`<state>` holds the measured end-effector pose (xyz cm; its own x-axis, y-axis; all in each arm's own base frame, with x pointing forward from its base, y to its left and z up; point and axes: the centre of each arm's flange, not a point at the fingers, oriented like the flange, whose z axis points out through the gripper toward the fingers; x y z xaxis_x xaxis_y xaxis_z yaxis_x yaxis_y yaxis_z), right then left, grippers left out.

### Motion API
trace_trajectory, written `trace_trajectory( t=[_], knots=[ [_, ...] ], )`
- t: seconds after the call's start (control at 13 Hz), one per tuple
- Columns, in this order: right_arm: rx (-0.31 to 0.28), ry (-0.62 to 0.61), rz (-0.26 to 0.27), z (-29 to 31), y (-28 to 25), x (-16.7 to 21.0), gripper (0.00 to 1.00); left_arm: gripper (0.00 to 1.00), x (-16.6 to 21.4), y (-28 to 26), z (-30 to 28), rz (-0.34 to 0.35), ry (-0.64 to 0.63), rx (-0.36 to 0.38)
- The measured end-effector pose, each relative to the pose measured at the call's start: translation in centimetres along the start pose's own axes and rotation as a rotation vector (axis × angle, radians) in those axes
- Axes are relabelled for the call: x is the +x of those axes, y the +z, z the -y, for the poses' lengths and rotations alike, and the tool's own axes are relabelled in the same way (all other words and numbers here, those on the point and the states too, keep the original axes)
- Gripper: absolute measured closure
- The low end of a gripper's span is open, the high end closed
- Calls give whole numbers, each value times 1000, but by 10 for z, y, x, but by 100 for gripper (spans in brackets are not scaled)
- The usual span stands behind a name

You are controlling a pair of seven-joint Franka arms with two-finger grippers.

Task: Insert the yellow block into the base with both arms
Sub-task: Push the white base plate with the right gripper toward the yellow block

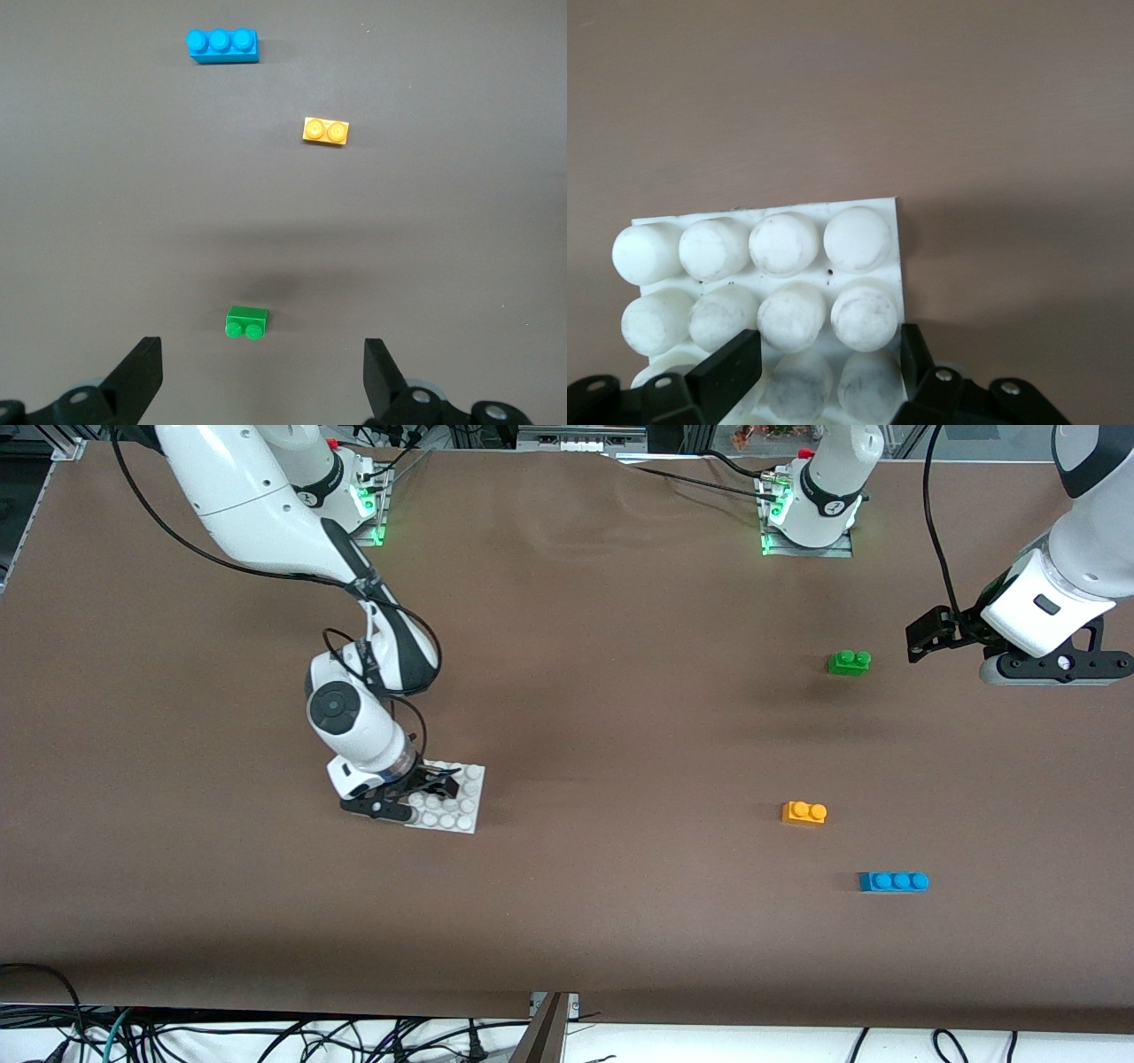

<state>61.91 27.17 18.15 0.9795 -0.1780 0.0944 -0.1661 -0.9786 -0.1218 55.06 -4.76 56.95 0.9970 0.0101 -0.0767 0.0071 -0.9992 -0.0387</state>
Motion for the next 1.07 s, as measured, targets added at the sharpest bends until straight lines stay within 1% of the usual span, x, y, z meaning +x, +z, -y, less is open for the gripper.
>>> trace_trajectory(
  t=[0.31, 0.61, 1.07],
  knots=[
    [18, -49, -7, 41, 4, -15, 26, 0, 0, 0, 0, 0, 0, 0],
    [42, -40, -14, 87, 7, -32, 26, 0, 0, 0, 0, 0, 0, 0],
    [95, -20, -28, 171, 17, -66, 26, 0, 0, 0, 0, 1, 0, 0]
  ],
)
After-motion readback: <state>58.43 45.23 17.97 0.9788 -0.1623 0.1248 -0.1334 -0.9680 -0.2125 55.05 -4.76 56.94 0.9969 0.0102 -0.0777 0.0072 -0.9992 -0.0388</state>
